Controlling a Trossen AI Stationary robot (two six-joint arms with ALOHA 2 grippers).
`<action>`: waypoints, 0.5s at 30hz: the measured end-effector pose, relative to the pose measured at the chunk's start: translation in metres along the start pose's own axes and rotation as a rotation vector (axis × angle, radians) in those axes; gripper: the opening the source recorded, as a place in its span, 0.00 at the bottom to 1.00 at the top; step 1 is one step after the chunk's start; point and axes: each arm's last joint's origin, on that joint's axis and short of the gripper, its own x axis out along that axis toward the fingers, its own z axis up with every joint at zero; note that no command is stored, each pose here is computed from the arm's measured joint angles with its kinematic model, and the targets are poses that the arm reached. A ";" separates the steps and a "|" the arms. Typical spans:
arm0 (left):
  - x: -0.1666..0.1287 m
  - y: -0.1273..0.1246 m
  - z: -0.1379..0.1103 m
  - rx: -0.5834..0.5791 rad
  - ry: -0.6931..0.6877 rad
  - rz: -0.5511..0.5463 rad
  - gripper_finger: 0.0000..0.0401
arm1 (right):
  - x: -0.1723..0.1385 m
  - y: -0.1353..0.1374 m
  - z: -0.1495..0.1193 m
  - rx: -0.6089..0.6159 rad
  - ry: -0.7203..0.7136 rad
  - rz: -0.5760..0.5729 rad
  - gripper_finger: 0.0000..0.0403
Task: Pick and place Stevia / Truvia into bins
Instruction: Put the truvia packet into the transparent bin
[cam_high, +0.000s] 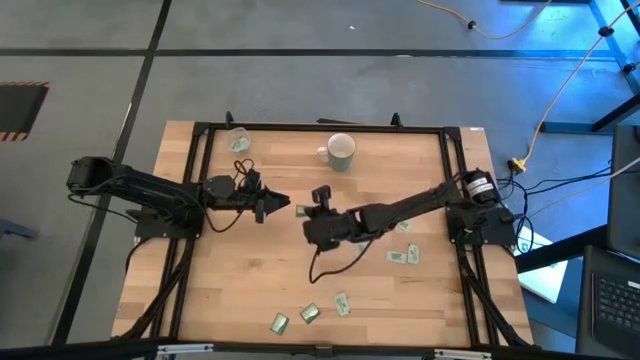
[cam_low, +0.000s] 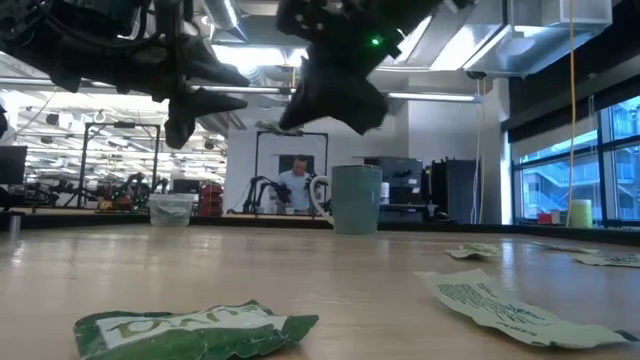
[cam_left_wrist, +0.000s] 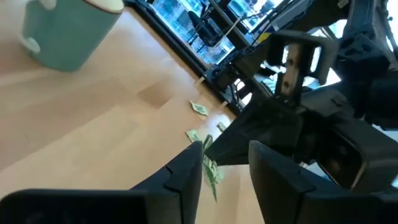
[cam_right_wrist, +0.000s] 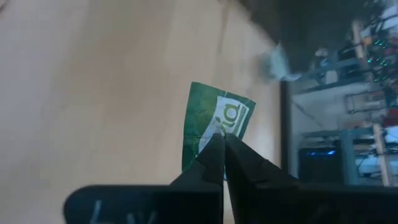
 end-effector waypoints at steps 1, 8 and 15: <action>0.000 0.000 0.000 -0.010 0.000 0.000 0.32 | 0.001 -0.004 0.002 -0.002 -0.009 -0.009 0.01; 0.000 0.001 0.001 -0.013 -0.030 0.028 0.36 | 0.005 -0.017 0.005 -0.020 -0.025 -0.041 0.01; 0.000 0.001 0.001 -0.013 -0.034 0.031 0.36 | 0.003 -0.025 0.014 -0.015 -0.086 -0.083 0.01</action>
